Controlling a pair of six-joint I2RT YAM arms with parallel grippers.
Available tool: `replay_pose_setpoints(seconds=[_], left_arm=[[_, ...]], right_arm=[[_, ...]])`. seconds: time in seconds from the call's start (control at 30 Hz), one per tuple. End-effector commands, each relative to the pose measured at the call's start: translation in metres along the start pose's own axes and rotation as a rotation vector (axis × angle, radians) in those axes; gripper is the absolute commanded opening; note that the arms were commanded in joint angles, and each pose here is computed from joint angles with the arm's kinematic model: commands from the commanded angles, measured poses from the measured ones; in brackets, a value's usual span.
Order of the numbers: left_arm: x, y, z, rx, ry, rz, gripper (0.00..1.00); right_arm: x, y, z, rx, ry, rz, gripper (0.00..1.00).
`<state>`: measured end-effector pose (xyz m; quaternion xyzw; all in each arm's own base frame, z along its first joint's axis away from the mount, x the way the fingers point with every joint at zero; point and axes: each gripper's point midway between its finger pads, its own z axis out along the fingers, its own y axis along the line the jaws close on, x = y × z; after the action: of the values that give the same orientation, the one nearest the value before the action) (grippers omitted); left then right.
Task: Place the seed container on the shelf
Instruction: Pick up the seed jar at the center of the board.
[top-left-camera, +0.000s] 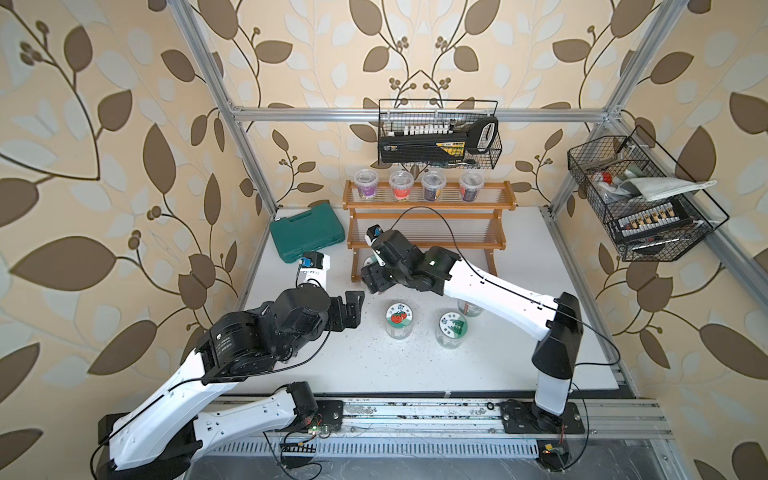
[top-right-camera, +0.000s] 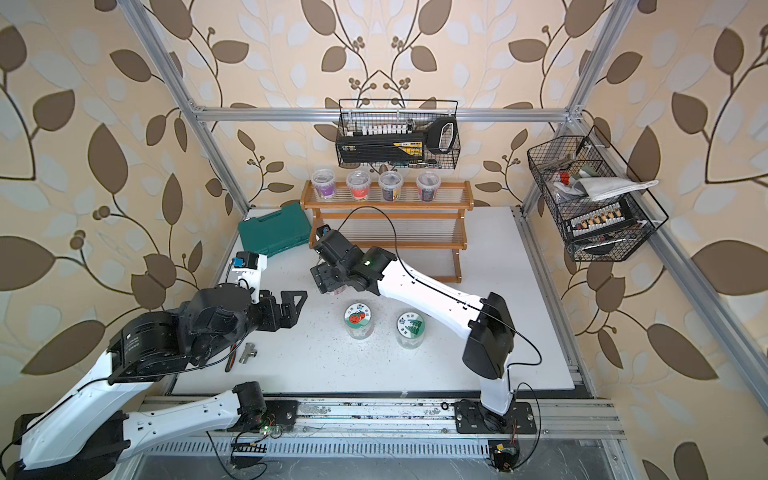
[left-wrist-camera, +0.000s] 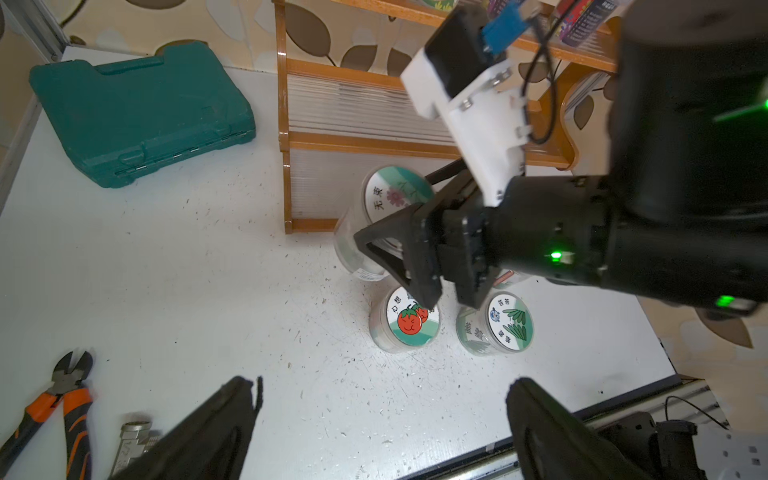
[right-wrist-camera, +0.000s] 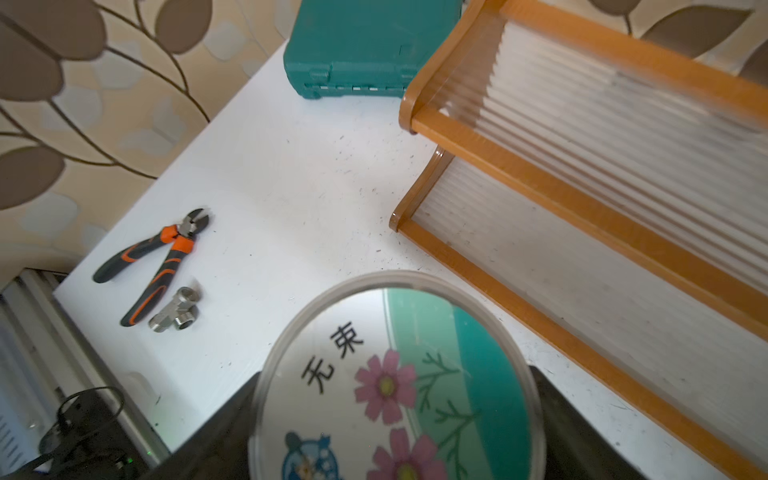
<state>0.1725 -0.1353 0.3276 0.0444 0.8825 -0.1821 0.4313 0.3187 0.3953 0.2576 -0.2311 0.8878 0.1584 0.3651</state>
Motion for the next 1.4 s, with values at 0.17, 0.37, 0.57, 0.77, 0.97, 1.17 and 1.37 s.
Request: replay_pose_setpoints(seconds=[0.17, 0.37, 0.57, 0.77, 0.97, 1.17, 1.37], left_arm=[[-0.007, -0.038, 0.023, 0.138, -0.071, 0.226, 0.98], [0.002, -0.078, 0.042, 0.295, -0.077, 0.403, 0.98], [0.015, -0.114, 0.050, 0.491, -0.164, 0.560, 0.98], [0.015, -0.134, 0.051, 0.594, -0.263, 0.596, 0.98], [0.013, -0.148, 0.053, 0.657, -0.347, 0.615, 0.98], [0.012, -0.157, 0.053, 0.701, -0.419, 0.632, 0.98], [0.011, -0.166, 0.055, 0.734, -0.454, 0.645, 0.98]], right_arm=[[0.012, -0.028, -0.074, 0.025, 0.020, 0.044, 0.58], [0.020, -0.039, -0.120, -0.013, 0.007, 0.073, 0.58], [0.030, -0.045, -0.154, -0.079, -0.004, 0.105, 0.57], [0.037, -0.044, -0.172, -0.123, -0.004, 0.110, 0.57], [0.041, -0.036, -0.179, -0.180, 0.008, 0.112, 0.57], [0.044, -0.032, -0.183, -0.214, 0.018, 0.115, 0.57], [0.044, -0.030, -0.186, -0.233, 0.013, 0.120, 0.56]])
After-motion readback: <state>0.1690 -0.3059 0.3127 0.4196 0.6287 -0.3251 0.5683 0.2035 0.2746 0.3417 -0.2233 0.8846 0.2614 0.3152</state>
